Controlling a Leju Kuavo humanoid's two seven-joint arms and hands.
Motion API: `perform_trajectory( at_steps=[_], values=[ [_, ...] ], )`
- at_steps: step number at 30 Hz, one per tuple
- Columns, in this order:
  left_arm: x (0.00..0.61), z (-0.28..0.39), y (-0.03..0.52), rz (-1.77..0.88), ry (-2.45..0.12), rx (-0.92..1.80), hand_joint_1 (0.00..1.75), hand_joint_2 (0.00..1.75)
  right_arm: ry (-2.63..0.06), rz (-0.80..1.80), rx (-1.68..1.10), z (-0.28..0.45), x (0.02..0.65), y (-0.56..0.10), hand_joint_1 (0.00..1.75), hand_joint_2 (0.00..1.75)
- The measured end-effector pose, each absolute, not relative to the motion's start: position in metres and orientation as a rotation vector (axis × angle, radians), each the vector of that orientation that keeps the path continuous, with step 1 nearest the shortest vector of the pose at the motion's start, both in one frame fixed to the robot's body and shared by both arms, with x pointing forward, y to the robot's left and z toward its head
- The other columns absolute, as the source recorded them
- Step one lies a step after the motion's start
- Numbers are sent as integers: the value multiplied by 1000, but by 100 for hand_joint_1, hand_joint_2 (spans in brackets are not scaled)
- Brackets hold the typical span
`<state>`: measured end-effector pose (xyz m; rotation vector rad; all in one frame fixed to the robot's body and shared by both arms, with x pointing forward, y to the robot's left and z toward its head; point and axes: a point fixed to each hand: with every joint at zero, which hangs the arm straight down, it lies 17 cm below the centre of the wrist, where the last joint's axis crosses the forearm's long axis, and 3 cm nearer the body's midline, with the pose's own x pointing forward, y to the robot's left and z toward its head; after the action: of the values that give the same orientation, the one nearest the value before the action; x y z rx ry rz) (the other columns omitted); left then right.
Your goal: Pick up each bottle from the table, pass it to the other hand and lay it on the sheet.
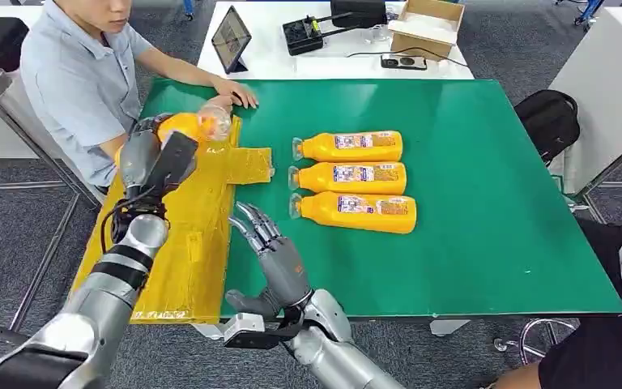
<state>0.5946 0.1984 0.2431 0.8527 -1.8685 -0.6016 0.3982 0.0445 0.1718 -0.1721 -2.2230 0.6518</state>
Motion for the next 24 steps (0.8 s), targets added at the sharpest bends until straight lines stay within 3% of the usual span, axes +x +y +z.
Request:
perform_trajectory(
  at_steps=[8, 24],
  values=[
    [622, 199, 205, -938, -1580, 892, 175, 175, -2259, 613, -117, 183, 385, 34, 0, 0],
    [626, 155, 235, -1178, -1306, 932, 175, 175, -2394, 496, -10, 241, 356, 15, 0, 0]
  ],
)
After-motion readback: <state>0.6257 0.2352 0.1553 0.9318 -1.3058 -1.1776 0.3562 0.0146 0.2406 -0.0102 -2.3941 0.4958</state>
